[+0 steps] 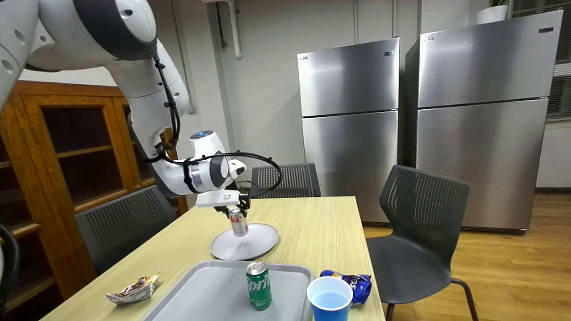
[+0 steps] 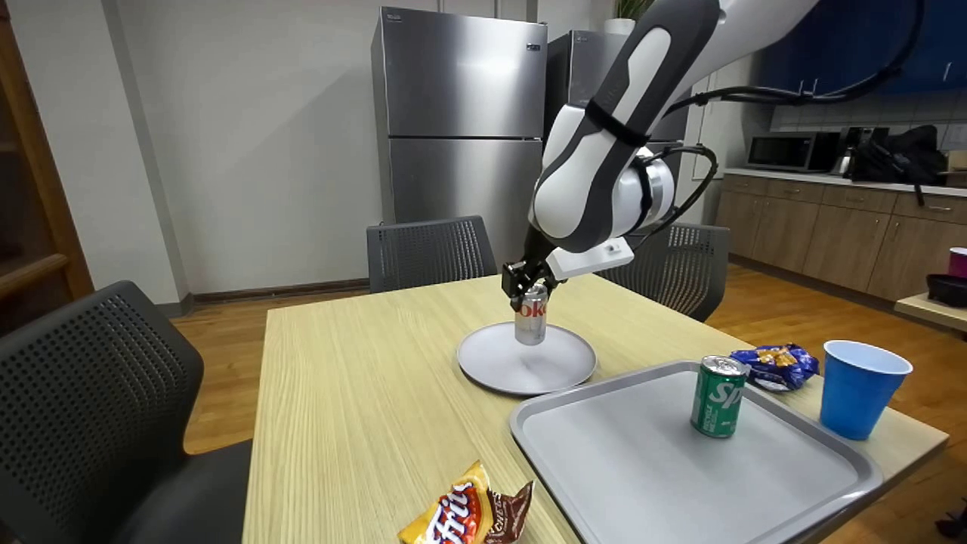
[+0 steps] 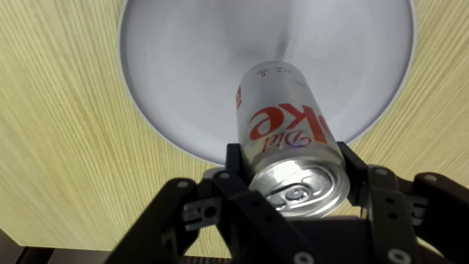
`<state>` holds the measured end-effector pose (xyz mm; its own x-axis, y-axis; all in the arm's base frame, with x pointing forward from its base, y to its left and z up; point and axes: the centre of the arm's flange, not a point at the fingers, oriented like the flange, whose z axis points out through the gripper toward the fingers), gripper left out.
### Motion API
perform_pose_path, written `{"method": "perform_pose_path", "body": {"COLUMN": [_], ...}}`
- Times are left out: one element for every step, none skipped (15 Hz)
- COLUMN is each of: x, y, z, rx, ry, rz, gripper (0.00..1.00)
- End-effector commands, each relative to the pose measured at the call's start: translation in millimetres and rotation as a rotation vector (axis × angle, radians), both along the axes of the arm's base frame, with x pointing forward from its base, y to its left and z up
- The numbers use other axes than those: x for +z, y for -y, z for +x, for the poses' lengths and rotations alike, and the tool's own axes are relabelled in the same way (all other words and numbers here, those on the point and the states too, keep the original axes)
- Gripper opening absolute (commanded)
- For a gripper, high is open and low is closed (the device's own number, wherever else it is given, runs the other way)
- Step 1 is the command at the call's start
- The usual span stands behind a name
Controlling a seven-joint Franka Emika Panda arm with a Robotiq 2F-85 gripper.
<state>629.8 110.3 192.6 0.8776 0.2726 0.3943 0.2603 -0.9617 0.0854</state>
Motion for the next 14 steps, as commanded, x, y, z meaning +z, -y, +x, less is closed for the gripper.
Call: {"method": "perform_pose_path", "body": {"x": [31.9, 34.6, 36.9, 39.5, 42.5, 44.8, 47.6, 49.7, 51.2, 52.0, 53.1, 54.0, 55.3, 56.2], "y": [6.4, 7.7, 9.7, 12.1, 14.2, 16.5, 18.3, 20.2, 20.8, 21.2, 21.4, 21.1, 20.3, 19.3], "z": [-28.9, -35.1, -41.0, -46.7, -53.8, -61.1, -67.8, -74.3, -81.6, -88.0, -95.2, -102.6, -110.5, -117.7], "rx": [-0.018, -0.040, -0.052, -0.063, -0.073, -0.083, -0.094, -0.105, -0.114, -0.123, -0.128, -0.117, -0.101, -0.092], "ry": [0.021, 0.023, 0.025, 0.030, 0.041, 0.049, 0.059, 0.065, 0.070, 0.071, 0.066, 0.054, 0.046, 0.040], "rz": [0.009, 0.002, 0.000, 0.001, 0.002, 0.002, 0.003, 0.005, 0.006, 0.006, 0.006, 0.002, -0.001, -0.006], "gripper": [0.38, 0.38, 0.38, 0.38, 0.38, 0.38, 0.38, 0.38, 0.38, 0.38, 0.38, 0.38, 0.38, 0.38]}}
